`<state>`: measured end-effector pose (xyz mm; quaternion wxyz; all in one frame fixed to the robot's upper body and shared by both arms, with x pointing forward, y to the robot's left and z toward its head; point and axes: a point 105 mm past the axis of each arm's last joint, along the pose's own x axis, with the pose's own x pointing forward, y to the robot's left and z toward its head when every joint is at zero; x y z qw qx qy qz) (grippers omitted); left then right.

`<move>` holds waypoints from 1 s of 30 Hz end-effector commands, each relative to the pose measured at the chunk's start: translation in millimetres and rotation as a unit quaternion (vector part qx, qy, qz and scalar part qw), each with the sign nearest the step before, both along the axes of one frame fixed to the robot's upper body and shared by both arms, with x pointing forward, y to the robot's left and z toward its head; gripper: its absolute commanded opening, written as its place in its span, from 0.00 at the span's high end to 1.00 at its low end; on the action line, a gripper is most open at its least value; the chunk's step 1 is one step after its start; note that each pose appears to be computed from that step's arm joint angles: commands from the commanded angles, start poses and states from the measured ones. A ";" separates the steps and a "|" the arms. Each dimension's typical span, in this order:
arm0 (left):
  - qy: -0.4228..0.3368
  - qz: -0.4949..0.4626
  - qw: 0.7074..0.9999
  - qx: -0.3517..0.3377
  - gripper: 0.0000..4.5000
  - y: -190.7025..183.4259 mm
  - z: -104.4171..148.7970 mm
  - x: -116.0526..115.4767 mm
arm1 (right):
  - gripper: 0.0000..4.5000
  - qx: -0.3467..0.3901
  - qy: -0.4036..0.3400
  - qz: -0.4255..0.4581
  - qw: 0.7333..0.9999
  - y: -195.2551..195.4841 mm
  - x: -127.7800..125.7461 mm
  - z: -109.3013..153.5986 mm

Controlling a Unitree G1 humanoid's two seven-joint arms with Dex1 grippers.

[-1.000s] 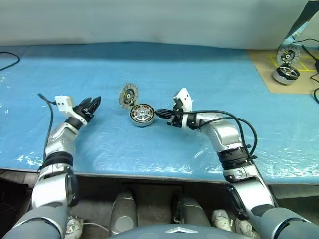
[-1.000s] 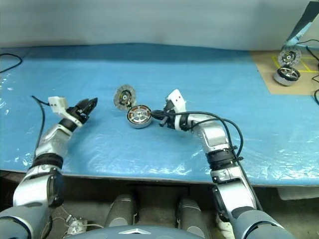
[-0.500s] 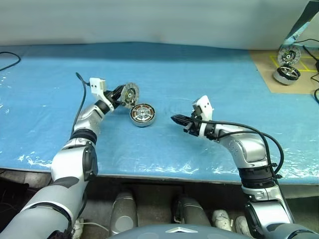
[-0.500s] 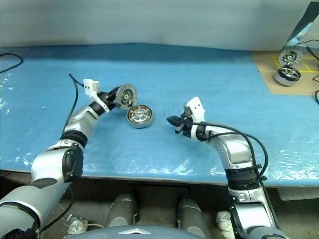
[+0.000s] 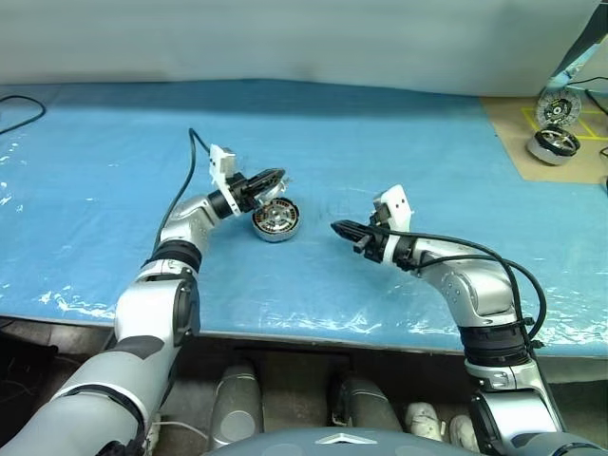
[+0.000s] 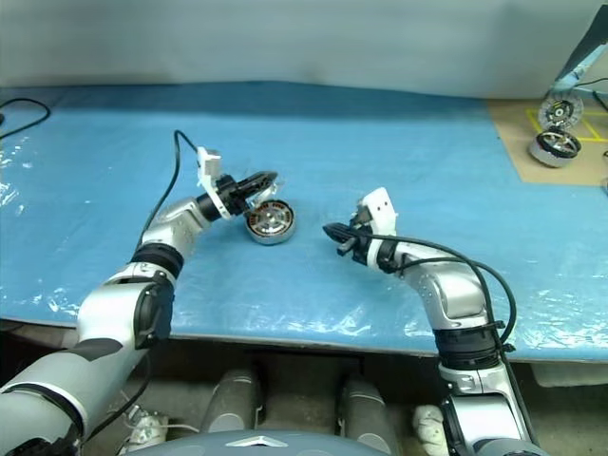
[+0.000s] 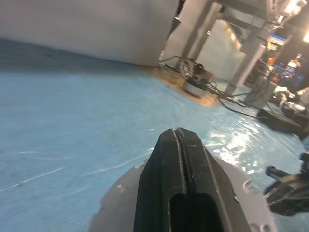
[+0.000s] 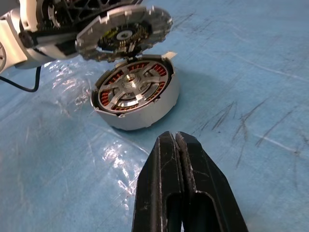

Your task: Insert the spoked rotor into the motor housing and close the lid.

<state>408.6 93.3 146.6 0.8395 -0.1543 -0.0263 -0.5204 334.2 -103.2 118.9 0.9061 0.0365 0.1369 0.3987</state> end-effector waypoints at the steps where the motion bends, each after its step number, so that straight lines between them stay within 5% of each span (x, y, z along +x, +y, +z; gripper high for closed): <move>1: -0.002 -0.051 0.998 0.041 1.00 -11.5 -7.2 -10.3 | 1.00 0.018 -0.046 -0.004 0.999 -3.8 3.2 31.0; 12: 0.017 -0.116 0.983 0.141 1.00 -8.1 -37.1 -29.1 | 1.00 0.013 -0.047 -0.008 0.999 -2.4 3.5 29.9; 14: 0.008 -0.131 0.983 0.130 1.00 -5.4 -28.3 -31.7 | 1.00 0.014 -0.052 0.000 0.999 0.5 3.7 32.6; 21: -0.043 -0.176 0.983 -0.026 1.00 2.8 59.9 -55.0 | 1.00 0.038 -0.083 0.058 0.994 18.0 -3.5 55.8; 26: -0.042 -0.144 0.989 -0.001 1.00 26.6 64.7 -80.6 | 1.00 0.046 -0.078 0.130 0.987 42.6 -4.6 61.3; 30: -0.015 -0.089 0.995 0.031 1.00 46.3 39.3 -91.5 | 0.80 0.011 -0.105 0.137 0.985 59.9 8.8 56.6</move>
